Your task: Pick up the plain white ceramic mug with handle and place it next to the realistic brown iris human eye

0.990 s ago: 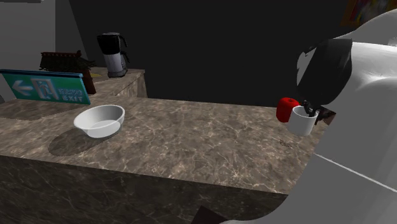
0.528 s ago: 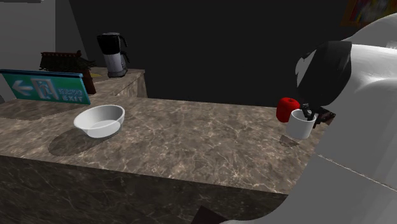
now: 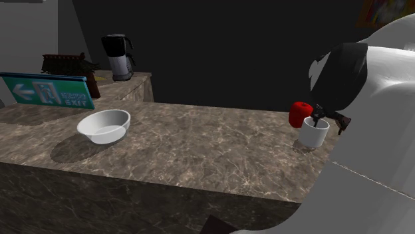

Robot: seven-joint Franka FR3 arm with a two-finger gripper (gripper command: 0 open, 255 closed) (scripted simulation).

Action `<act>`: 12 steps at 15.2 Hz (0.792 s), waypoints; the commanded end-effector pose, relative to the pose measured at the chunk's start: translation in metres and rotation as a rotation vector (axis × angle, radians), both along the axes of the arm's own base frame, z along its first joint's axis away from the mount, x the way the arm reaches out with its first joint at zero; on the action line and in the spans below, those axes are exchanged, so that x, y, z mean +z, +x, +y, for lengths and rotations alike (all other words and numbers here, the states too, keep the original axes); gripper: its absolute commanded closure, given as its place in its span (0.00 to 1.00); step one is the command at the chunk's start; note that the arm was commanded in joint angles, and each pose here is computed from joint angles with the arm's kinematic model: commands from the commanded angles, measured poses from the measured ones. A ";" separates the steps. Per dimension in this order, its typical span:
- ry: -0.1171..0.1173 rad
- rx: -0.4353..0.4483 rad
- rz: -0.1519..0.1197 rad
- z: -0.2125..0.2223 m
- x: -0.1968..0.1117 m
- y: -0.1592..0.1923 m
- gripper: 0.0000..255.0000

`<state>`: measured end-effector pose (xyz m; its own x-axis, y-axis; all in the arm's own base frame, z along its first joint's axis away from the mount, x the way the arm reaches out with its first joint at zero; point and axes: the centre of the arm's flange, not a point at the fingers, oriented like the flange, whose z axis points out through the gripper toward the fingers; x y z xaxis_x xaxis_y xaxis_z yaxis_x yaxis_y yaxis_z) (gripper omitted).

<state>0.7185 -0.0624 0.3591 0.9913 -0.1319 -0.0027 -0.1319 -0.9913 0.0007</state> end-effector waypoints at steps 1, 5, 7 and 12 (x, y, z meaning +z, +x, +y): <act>0.000 0.000 0.000 0.000 0.000 0.000 0.00; 0.000 0.000 0.000 0.000 0.050 0.000 0.00; 0.000 0.000 0.000 0.000 0.050 0.000 0.00; 0.000 0.000 0.000 0.000 0.050 0.000 0.00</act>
